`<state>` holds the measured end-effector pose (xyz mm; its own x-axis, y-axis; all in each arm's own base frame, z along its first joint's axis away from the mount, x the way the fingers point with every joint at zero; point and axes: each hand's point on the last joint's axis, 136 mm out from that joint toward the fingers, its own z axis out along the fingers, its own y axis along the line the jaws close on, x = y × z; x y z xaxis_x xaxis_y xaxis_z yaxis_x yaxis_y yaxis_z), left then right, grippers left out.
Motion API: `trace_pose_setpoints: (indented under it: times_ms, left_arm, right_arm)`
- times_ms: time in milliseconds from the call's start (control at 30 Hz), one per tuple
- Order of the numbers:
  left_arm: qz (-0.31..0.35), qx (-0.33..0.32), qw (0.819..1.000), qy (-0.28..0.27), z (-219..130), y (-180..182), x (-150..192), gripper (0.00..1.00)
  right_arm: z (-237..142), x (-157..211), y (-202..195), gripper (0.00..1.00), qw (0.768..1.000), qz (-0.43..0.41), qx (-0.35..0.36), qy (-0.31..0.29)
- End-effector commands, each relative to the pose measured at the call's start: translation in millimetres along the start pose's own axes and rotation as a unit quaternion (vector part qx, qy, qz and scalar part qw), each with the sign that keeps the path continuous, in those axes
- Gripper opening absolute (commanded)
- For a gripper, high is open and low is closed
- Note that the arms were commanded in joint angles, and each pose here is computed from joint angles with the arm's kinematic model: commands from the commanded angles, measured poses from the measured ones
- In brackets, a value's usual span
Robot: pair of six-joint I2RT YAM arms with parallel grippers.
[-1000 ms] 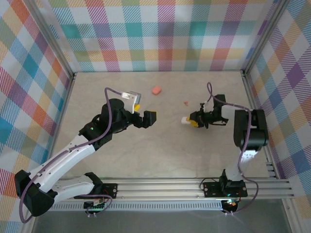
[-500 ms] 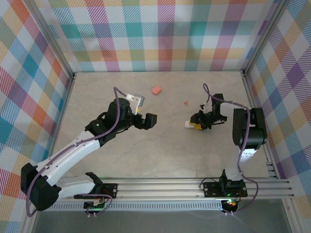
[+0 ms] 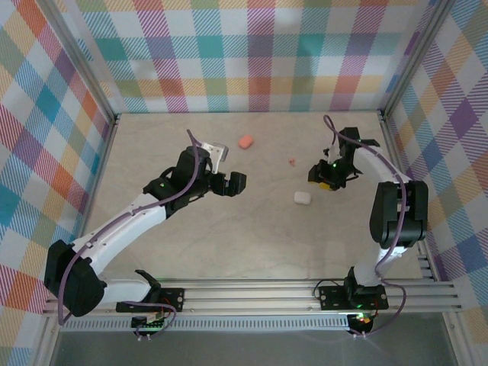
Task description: Insert wireless bluetooth earbuds into charging case
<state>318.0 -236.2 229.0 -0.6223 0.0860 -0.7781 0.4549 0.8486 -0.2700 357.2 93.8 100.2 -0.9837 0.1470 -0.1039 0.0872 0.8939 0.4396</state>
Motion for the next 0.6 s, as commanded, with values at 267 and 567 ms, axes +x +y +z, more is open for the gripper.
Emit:
trace_pose_setpoints:
  times_ms: [267,567]
  left_arm:
    - [-0.081,-0.153,0.985,-0.025,-20.6,75.1,21.7,1.00]
    - [-0.130,-0.147,0.981,-0.007,-11.1,90.6,41.1,1.00]
  right_arm:
    - [33.2,-74.7,88.2,0.61,0.981,-0.158,0.099,-0.049]
    - [89.9,-161.5,168.5,0.78,0.959,-0.247,0.084,-0.108]
